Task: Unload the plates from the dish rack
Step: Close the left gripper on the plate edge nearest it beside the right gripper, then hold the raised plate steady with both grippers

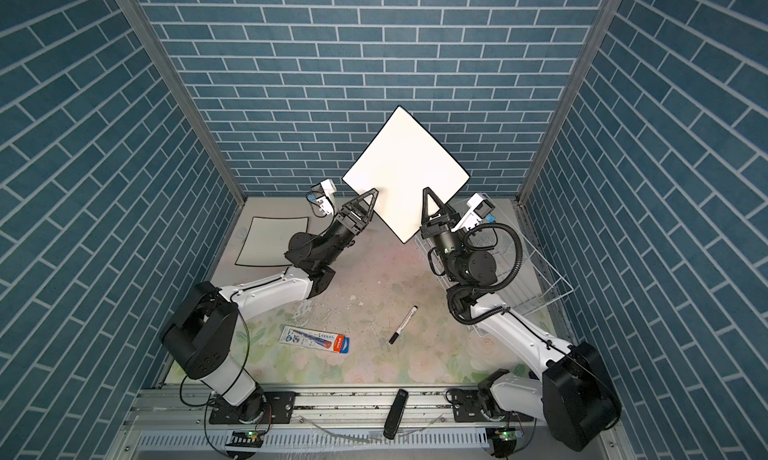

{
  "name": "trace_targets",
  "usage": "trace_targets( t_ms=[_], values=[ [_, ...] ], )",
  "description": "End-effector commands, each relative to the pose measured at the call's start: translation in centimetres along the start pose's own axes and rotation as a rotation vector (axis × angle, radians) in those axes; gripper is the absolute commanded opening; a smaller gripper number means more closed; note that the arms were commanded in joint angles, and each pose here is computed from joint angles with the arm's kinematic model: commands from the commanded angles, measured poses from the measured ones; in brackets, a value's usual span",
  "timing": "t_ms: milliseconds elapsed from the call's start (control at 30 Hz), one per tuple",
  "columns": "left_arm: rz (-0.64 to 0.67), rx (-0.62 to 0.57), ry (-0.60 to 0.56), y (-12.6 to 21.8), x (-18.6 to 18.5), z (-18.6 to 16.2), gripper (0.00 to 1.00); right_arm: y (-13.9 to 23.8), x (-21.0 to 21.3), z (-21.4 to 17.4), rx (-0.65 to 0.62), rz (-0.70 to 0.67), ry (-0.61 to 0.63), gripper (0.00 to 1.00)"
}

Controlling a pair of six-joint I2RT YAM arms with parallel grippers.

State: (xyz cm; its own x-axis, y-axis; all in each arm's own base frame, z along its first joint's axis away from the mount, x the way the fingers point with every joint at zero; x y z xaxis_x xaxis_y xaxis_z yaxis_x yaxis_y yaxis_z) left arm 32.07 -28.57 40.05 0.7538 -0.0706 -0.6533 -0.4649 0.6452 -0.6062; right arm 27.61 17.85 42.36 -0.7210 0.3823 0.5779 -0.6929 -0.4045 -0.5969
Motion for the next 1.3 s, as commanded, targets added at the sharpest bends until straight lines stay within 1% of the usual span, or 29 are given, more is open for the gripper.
trace_targets(
  t_ms=[0, 167, 400, 567, 700, 800, 900, 1033, 1067, 1133, 1267],
  values=[
    [-0.050, -0.003, -0.007, -0.6, -0.9, 0.4, 0.61, 0.8, 5.8, 5.9, -0.225, 0.216, -0.107, 0.00],
    [-0.060, -0.003, -0.001, -0.9, -1.1, 0.5, 0.50, 0.4, 5.9, 5.7, -0.217, 0.224, -0.111, 0.00],
    [-0.063, -0.006, 0.001, -0.9, -1.3, 0.6, 0.45, -0.1, 6.9, 5.8, -0.212, 0.260, -0.121, 0.00],
    [-0.063, 0.001, 0.005, -0.9, -1.2, 0.5, 0.37, -0.5, 7.1, 5.3, -0.199, 0.270, -0.132, 0.00],
    [-0.064, 0.001, 0.006, -0.8, -1.4, 0.4, 0.36, -1.0, 7.2, 5.0, -0.191, 0.275, -0.134, 0.00],
    [-0.065, -0.001, 0.003, -0.7, -1.5, 0.6, 0.31, -1.1, 7.2, 5.0, -0.192, 0.276, -0.135, 0.00],
    [-0.063, -0.001, 0.002, -0.6, -1.5, 0.5, 0.27, -1.1, 7.2, 5.1, -0.195, 0.277, -0.136, 0.00],
    [-0.066, -0.001, 0.004, -0.6, -1.7, 0.5, 0.26, -1.2, 7.3, 5.1, -0.195, 0.279, -0.139, 0.00],
    [-0.065, 0.001, 0.005, -0.6, -1.6, 0.5, 0.27, -1.3, 7.3, 5.0, -0.193, 0.280, -0.139, 0.00],
    [-0.060, 0.000, 0.008, -0.4, -1.6, 0.5, 0.32, -1.4, 7.3, 5.0, -0.194, 0.277, -0.139, 0.00],
    [-0.053, -0.001, 0.013, -0.3, -1.4, 0.3, 0.33, -1.5, 7.1, 4.9, -0.196, 0.270, -0.138, 0.00]
  ],
)
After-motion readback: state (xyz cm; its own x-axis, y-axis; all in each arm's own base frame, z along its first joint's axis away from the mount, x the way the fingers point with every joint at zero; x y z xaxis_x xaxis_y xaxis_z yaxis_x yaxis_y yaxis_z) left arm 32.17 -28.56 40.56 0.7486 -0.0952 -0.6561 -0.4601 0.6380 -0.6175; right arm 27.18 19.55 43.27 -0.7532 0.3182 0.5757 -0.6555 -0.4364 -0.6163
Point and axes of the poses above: each gripper's point midway between its finger pads, its own y axis back along the fingers, its own x axis along the line the jaws close on, z = x × y, the point moved 5 cm from there along y, back along the fingers
